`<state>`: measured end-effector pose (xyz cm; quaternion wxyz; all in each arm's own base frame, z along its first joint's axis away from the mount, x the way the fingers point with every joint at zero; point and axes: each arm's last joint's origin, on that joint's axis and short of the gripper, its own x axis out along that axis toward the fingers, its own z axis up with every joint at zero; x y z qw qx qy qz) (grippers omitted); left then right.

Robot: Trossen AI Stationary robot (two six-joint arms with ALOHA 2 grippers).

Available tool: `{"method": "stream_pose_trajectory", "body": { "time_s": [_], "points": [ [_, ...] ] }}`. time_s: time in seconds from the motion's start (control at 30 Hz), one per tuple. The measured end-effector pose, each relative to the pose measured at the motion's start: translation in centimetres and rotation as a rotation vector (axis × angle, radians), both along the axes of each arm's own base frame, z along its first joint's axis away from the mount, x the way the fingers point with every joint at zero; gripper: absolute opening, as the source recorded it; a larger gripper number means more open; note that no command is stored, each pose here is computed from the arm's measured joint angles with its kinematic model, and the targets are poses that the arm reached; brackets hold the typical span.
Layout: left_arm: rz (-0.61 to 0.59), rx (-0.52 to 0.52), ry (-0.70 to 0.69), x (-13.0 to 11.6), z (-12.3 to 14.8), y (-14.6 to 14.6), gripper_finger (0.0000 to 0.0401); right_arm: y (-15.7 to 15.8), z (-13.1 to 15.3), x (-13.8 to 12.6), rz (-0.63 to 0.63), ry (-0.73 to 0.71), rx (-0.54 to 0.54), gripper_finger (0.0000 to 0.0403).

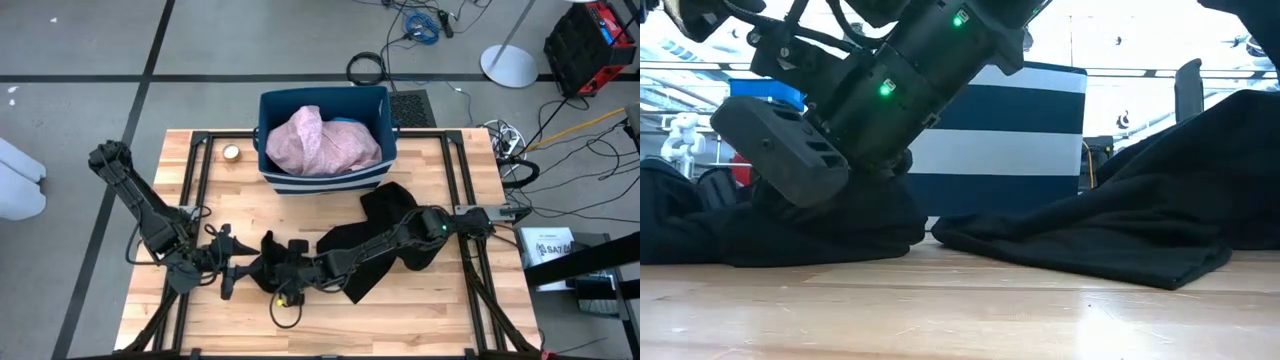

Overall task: Sort clothes
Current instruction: Fold the black underwear

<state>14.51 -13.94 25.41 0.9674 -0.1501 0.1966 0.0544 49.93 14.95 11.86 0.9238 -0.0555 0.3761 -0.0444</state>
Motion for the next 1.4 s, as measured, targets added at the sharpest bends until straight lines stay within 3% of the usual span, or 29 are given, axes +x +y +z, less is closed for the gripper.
{"method": "stream_pose_trajectory", "body": {
  "time_s": [0.27,0.53,0.73,1.4],
  "points": [
    [0.000,-0.001,-0.001,0.0,0.0,0.0,0.0206,0.0,0.7,-0.1,0.061,0.023,0.089,0.0246],
    [0.000,-0.004,-0.003,0.0,0.0,0.0,0.0206,-0.2,4.3,-1.2,0.066,0.038,0.086,0.0249],
    [0.000,-0.006,-0.004,0.0,0.0,0.0,0.0206,0.3,5.5,-1.5,0.081,0.021,0.085,0.0249],
    [0.010,-0.027,-0.003,0.0,0.0,0.0,0.0206,0.5,5.5,-1.6,0.097,0.022,0.069,0.0249]
  ]
}}
